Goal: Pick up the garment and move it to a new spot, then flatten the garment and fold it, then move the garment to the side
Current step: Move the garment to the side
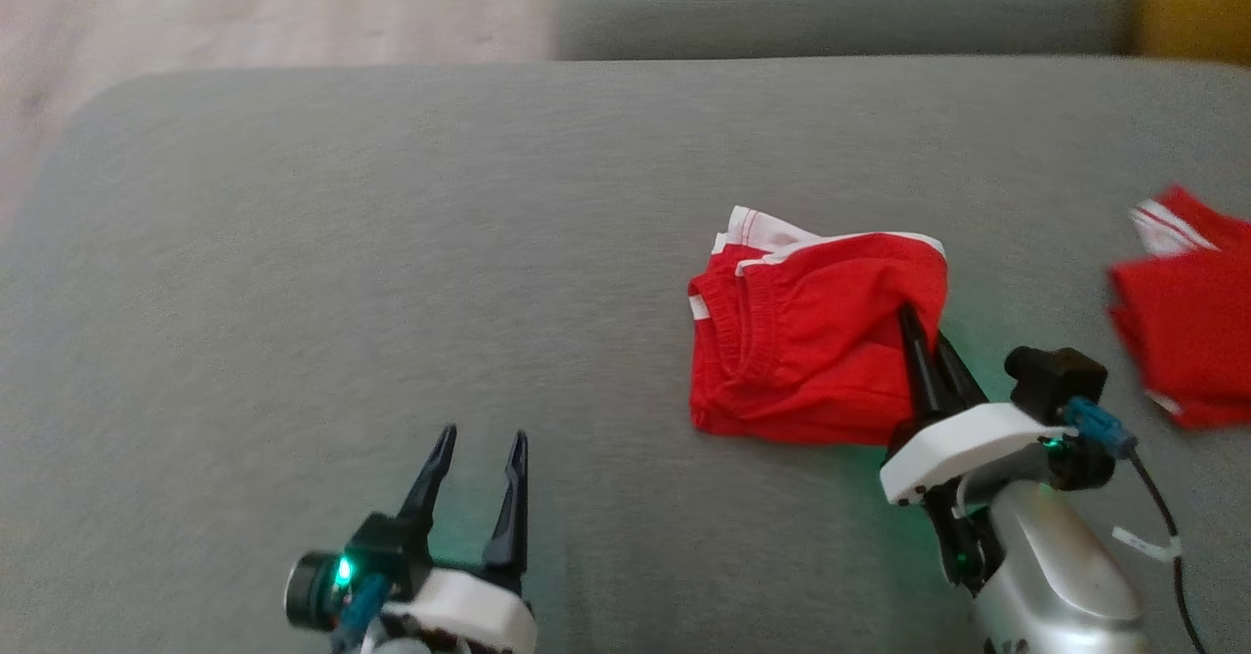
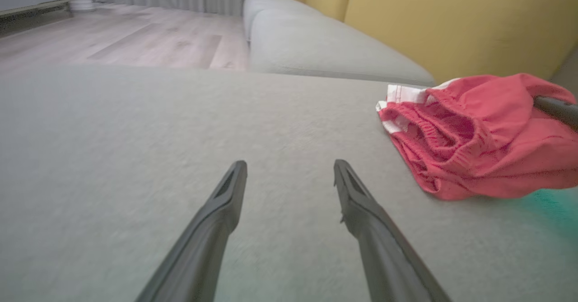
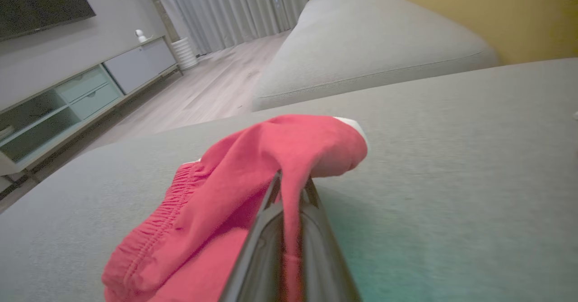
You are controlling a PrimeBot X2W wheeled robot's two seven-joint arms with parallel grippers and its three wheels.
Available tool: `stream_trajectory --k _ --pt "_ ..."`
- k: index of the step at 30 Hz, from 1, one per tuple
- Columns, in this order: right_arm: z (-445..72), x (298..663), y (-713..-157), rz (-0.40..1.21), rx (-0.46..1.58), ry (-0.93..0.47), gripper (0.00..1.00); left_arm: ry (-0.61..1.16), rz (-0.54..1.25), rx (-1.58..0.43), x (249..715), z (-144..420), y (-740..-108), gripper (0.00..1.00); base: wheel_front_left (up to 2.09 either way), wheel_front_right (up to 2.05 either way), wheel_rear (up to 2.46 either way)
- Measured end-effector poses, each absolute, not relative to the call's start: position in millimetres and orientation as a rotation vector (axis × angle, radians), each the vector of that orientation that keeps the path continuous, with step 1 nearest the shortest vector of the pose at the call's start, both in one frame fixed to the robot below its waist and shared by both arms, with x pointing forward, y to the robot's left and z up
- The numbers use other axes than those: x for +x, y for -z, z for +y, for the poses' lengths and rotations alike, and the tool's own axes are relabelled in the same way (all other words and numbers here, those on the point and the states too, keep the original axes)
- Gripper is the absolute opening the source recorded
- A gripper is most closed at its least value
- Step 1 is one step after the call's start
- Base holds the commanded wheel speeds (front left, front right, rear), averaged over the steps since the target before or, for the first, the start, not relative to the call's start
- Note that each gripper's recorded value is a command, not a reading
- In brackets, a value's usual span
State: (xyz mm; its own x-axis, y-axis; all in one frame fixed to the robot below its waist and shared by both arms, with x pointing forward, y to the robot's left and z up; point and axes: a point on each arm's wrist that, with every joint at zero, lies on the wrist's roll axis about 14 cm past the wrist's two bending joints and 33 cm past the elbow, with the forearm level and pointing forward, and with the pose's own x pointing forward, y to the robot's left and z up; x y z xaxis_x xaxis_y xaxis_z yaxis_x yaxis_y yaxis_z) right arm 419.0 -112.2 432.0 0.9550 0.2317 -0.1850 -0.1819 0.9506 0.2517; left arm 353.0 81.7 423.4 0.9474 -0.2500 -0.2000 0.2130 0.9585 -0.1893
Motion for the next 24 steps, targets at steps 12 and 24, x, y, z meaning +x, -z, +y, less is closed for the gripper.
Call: stream_trajectory --k 12,24 --pt "-218.7 359.2 -439.2 0.163 0.236 0.085 0.00 0.708 0.184 -0.187 369.2 -66.3 -447.8 1.00 0.00 0.00 0.00" --pt "-275.1 354.5 -439.3 0.205 0.108 0.159 0.00 0.780 0.276 -0.223 362.1 -91.3 -422.5 1.00 0.00 0.00 0.00"
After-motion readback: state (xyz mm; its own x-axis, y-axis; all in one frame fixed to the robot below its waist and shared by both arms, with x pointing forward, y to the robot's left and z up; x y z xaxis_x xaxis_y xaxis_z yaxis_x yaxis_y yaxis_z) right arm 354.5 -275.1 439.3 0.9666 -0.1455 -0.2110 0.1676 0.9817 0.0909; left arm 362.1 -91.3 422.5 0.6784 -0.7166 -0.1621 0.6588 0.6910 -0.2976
